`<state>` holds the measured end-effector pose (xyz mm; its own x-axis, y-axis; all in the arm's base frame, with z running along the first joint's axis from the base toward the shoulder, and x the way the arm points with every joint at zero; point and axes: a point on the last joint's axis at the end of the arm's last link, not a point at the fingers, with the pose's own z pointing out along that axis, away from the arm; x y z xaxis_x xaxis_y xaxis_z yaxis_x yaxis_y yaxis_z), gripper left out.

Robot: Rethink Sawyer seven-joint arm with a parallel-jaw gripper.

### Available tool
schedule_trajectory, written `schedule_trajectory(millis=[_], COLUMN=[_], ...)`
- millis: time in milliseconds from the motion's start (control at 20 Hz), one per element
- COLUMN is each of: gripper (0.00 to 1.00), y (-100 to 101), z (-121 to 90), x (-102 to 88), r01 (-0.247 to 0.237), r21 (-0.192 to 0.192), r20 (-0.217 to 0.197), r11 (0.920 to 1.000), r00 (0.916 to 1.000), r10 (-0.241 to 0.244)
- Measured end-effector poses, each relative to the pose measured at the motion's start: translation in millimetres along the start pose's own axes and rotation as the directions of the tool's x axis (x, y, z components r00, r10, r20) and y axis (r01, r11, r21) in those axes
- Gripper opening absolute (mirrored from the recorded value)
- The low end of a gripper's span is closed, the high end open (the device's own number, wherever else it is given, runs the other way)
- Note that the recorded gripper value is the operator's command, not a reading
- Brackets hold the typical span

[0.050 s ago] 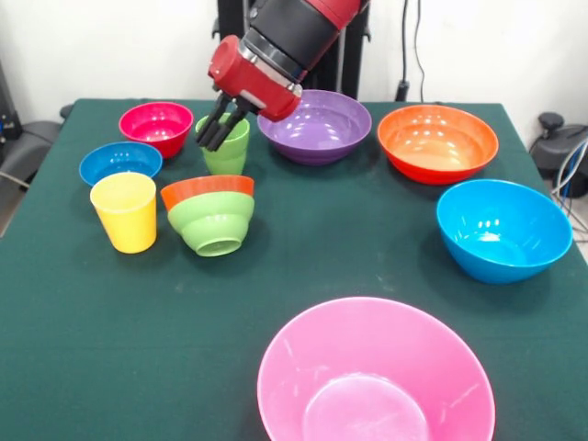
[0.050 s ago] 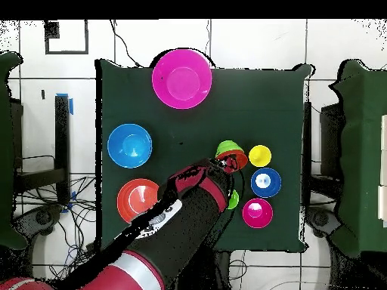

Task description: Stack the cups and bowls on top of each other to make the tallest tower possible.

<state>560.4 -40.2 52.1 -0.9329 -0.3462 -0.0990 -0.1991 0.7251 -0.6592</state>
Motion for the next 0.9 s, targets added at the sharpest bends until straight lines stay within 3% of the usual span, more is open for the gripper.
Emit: schedule_trajectory(millis=[350,900], gripper=[0.0,0.0], y=[14,50], z=[7,35], x=[19.3,53.7], r01=[0.004,0.08], r21=[-0.027,-0.048], r20=[-0.04,-0.099], r11=[0.9996,0.9957], r00=[0.9992,0.9915], r10=[-0.005,-0.084])
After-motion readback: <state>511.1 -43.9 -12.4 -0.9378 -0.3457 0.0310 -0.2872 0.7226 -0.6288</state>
